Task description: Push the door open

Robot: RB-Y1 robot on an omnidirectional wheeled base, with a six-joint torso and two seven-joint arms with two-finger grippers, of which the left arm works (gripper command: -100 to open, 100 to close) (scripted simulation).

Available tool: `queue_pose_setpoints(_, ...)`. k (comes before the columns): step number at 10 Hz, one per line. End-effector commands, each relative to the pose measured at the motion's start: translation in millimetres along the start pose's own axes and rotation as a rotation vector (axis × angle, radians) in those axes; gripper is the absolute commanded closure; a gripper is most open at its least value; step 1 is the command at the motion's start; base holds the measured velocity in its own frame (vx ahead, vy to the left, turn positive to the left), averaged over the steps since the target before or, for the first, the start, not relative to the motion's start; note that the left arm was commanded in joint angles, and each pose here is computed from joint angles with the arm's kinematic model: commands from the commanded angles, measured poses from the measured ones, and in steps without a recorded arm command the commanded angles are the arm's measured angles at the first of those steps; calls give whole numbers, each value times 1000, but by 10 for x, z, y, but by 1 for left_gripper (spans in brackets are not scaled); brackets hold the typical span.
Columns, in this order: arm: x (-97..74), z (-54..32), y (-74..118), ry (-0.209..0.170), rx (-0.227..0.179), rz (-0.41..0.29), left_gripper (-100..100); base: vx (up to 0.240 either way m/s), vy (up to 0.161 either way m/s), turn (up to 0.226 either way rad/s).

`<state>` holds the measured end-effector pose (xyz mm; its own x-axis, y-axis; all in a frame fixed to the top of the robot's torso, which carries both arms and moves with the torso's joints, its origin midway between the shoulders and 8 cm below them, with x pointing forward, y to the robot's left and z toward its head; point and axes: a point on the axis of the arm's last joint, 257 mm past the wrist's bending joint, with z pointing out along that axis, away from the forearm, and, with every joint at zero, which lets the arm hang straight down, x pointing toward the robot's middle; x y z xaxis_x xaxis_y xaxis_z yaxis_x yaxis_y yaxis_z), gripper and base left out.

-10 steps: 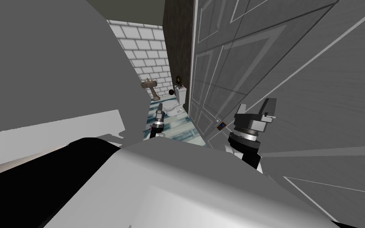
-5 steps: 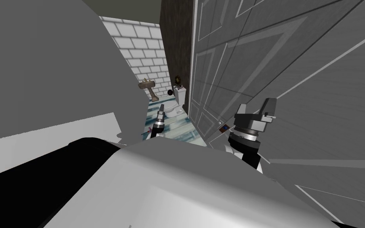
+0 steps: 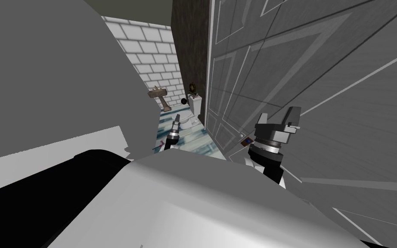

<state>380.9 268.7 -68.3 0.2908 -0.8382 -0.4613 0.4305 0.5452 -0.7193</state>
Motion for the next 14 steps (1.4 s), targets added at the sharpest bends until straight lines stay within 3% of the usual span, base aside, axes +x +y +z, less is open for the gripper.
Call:
queue_pose_setpoints(1,28,-12,37,7,-4,32,-100,68,73,-56)
queue_pose_setpoints(14,218,-86,384,65,-37,311,-100,55,54,-67)
